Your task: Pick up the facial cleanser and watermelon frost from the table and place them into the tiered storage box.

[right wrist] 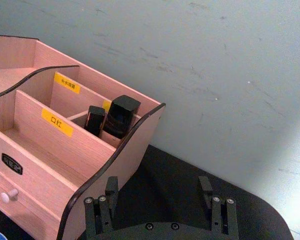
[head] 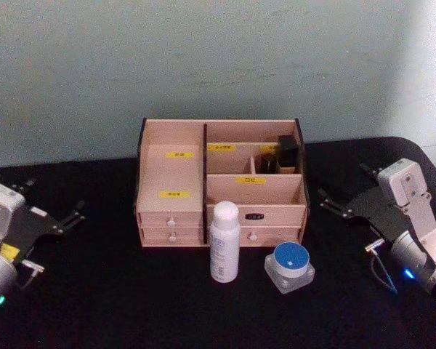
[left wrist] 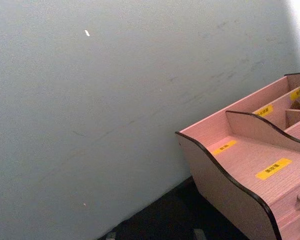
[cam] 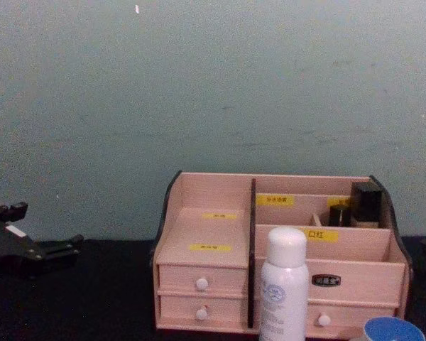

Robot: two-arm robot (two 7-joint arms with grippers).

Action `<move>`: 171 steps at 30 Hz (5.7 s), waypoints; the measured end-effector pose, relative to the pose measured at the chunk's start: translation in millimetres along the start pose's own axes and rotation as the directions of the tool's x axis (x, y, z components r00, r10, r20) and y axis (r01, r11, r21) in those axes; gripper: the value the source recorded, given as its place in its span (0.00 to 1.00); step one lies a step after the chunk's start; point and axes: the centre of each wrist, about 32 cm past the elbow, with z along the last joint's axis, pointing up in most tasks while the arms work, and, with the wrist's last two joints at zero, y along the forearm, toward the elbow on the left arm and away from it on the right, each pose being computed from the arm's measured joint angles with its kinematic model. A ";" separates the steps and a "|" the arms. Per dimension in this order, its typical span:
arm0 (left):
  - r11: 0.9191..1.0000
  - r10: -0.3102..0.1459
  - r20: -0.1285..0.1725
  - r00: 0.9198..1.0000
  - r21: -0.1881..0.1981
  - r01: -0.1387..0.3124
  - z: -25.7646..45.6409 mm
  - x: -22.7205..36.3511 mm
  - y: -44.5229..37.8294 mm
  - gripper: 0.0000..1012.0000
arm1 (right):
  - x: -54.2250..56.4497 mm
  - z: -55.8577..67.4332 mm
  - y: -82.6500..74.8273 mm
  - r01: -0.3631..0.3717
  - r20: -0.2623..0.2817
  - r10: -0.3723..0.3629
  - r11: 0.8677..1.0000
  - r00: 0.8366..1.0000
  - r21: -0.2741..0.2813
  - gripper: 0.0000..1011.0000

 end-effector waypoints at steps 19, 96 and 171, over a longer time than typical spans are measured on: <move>1.000 0.000 0.000 1.000 0.000 0.000 0.0 0.0 0.0 0.99 | 0.0 0.0 0.0 0.000 0.000 0.000 1.000 1.000 0.000 0.99; 1.000 0.000 0.000 1.000 0.000 0.000 0.0 0.0 0.0 0.99 | 1.7 23.2 -43.3 -0.328 -0.052 0.341 0.929 0.939 0.171 0.99; 1.000 0.000 0.000 1.000 0.000 0.000 0.0 0.0 0.0 0.99 | -63.2 26.2 41.8 -0.545 -0.222 0.547 0.835 0.808 0.072 0.99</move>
